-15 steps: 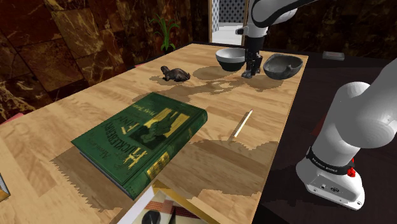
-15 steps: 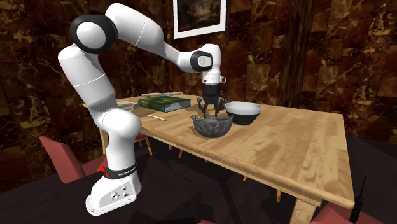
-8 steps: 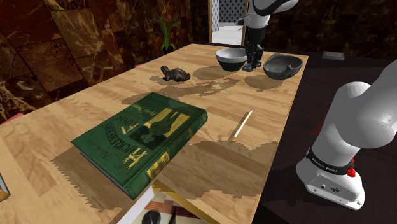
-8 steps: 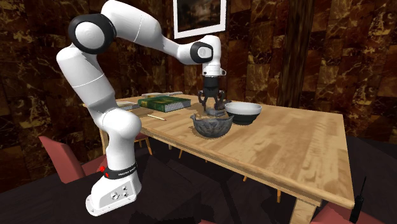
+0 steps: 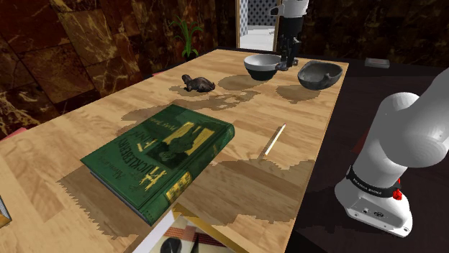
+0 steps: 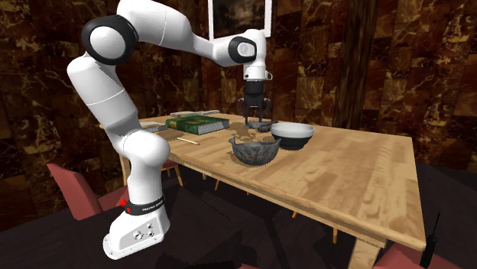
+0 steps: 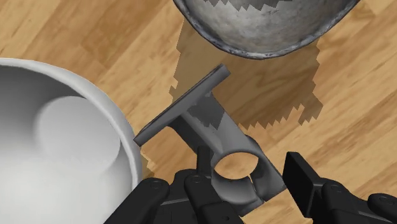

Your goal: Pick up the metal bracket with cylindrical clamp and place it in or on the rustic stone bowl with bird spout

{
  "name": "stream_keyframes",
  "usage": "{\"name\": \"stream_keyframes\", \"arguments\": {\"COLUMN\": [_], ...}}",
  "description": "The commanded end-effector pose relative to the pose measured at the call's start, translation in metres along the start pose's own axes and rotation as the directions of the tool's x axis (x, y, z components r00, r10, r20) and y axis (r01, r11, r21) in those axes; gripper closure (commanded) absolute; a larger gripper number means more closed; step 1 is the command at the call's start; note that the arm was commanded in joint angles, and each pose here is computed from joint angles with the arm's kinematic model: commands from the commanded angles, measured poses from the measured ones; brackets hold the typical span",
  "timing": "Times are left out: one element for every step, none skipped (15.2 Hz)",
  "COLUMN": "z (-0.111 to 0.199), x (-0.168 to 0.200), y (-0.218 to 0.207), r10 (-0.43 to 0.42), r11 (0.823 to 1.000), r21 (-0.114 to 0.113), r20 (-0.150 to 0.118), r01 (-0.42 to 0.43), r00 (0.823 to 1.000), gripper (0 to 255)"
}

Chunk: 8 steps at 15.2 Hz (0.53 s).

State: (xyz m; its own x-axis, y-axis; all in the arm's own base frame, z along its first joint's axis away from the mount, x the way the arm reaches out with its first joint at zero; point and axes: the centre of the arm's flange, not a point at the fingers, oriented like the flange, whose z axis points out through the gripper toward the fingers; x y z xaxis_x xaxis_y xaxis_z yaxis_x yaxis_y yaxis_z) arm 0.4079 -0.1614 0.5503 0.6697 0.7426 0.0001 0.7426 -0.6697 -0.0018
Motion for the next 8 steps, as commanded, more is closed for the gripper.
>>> {"name": "stream_keyframes", "arguments": {"z": [-0.01,-0.015,-0.021,-0.026,-0.031,-0.037,-0.042,-0.047], "x": [0.001,0.001,0.001,0.001,0.001,0.001,0.001,0.001], "y": [0.0,0.0,0.0,0.0,0.0,0.0,0.0,0.0], "r10": [0.0,0.0,0.0,0.0,0.0,0.0,0.0,0.0], "r11": [1.0,1.0,1.0,1.0,1.0,1.0,1.0,1.0], "r21": [0.0,0.0,0.0,0.0,0.0,0.0,0.0,0.0], "r20": [0.0,0.0,0.0,0.0,0.0,0.0,0.0,0.0], "r01": [0.0,0.0,0.0,0.0,0.0,0.0,0.0,0.0], "r00": [1.0,1.0,1.0,1.0,1.0,1.0,1.0,1.0], "gripper": [255,255,255,255,255,255,255,255]}}
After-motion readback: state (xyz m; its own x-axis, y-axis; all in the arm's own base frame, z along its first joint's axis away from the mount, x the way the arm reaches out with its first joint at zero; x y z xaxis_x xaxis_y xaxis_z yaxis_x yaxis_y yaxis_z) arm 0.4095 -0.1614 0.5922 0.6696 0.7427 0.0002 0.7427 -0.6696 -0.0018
